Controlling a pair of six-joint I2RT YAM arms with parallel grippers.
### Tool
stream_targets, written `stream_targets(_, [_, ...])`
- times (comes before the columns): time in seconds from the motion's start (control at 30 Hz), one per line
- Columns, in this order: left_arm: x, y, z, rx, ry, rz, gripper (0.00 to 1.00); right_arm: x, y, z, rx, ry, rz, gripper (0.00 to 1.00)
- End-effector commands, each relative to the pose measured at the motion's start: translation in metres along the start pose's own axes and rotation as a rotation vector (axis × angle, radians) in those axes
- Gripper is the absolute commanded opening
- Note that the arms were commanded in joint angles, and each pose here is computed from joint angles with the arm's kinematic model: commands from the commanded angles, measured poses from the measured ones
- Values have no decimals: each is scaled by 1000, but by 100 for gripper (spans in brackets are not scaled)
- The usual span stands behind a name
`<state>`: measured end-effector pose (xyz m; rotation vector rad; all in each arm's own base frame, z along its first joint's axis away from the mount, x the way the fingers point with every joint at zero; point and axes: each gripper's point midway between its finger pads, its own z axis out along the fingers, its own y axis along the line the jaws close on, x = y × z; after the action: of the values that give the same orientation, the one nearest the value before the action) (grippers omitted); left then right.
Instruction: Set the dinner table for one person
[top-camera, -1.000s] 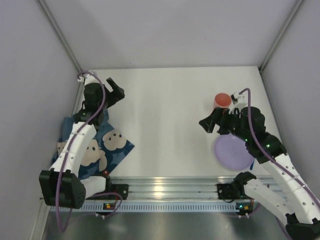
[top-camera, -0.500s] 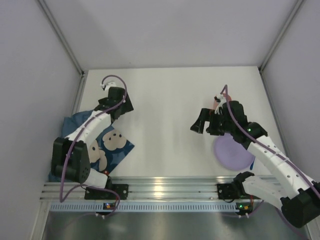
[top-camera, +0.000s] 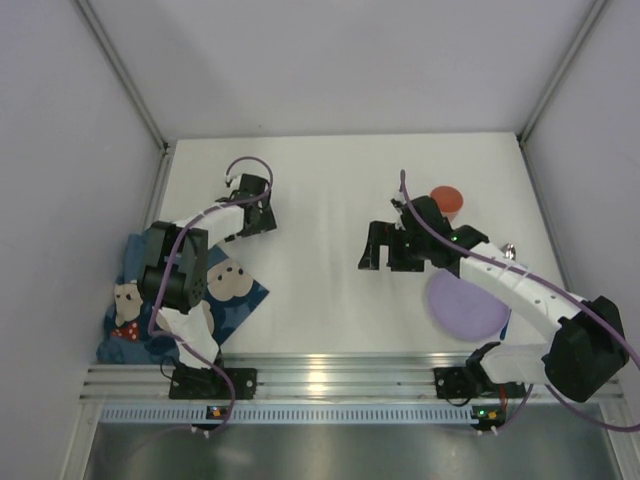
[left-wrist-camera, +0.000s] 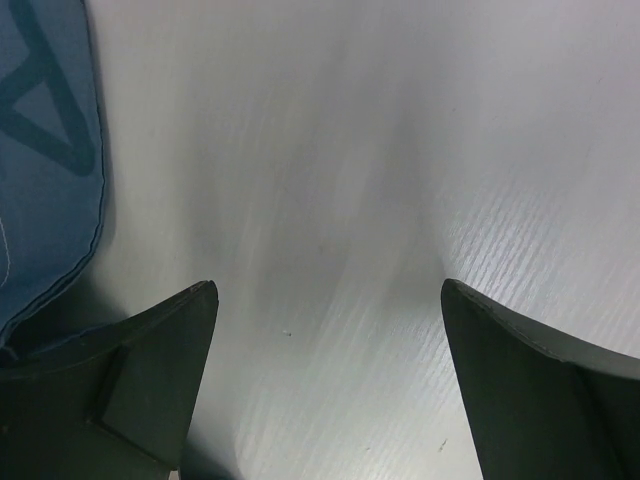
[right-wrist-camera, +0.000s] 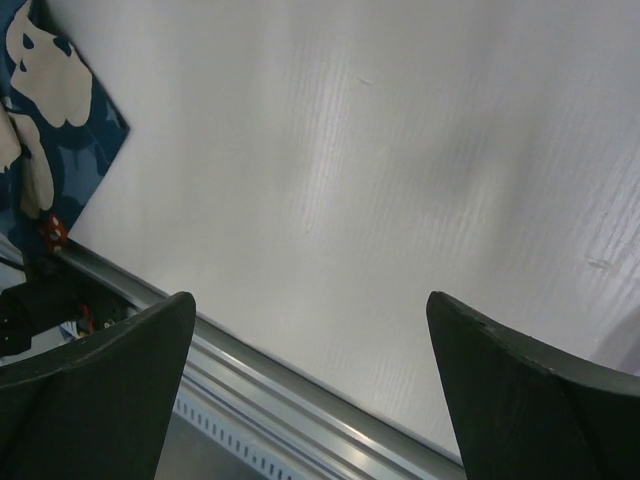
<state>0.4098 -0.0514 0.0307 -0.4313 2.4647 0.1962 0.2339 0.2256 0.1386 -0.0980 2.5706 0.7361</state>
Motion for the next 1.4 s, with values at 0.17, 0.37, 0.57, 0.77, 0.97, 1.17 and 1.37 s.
stream_targets(0.17, [-1, 8, -2, -54, 35, 12, 98, -18, 30, -12, -63, -96, -4, 100])
stream_targets(0.37, [-23, 25, -34, -125, -1, 23, 98, -30, 38, -37, -91, -183, -25, 100])
stream_targets(0.57, [-36, 50, -79, -248, -29, 23, 98, -32, 36, -69, -100, -273, -63, 100])
stream_targets(0.77, [-5, 56, -82, -226, 41, -2, 98, -37, 36, -97, -113, -368, -94, 100])
stream_targets(0.97, [29, 56, -69, -204, 120, -7, 97, -41, 35, -117, -116, -432, -112, 100])
stream_targets(1.17, [47, 63, -61, -240, 167, 9, 96, -38, 25, -129, -101, -493, -97, 100])
stream_targets(1.37, [66, 77, -56, -300, 214, 2, 96, -32, 20, -131, -95, -492, -100, 100])
